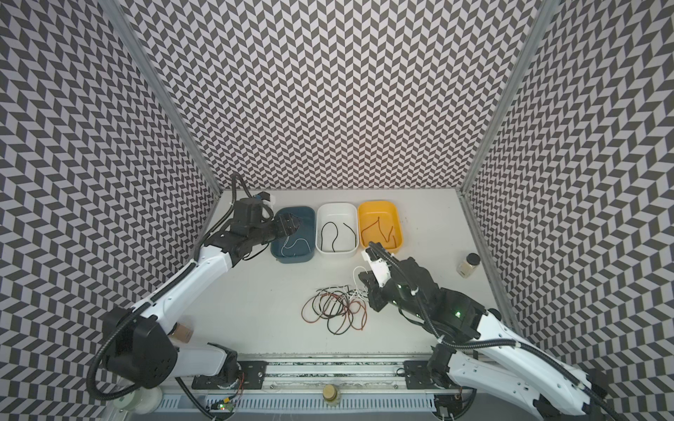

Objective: Untangle the cables

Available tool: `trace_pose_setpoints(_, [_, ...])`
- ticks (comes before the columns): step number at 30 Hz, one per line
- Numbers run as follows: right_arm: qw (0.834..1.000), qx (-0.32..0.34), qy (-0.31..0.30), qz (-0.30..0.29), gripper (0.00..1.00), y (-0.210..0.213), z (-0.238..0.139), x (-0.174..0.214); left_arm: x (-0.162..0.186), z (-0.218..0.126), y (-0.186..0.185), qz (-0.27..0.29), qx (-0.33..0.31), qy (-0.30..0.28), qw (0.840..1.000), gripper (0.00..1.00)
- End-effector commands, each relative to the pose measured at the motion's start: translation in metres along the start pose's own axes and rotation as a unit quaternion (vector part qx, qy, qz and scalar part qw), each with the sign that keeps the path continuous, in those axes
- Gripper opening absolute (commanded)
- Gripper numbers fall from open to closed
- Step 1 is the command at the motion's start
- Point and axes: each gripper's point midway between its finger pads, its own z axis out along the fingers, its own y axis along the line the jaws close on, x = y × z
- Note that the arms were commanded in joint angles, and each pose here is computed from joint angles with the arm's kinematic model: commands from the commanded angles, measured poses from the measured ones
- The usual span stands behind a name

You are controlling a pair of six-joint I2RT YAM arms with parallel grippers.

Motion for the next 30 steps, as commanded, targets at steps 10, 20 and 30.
trace_pose_setpoints(10, [0.992, -0.04, -0.076, 0.097, 0.0, 0.014, -0.011, -0.038, 0.088, -0.048, -0.074, -0.055, 0.138, 0.059, 0.987, 0.78])
trace_pose_setpoints(20, [0.981, -0.073, -0.108, 0.143, 0.0, 0.017, -0.01, -0.041, 0.173, -0.07, -0.126, -0.089, 0.244, 0.102, 0.96, 0.77])
trace_pose_setpoints(30, [0.978, -0.074, -0.109, 0.16, 0.0, 0.014, -0.004, -0.034, 0.202, -0.095, -0.157, -0.107, 0.324, 0.098, 0.935, 0.79])
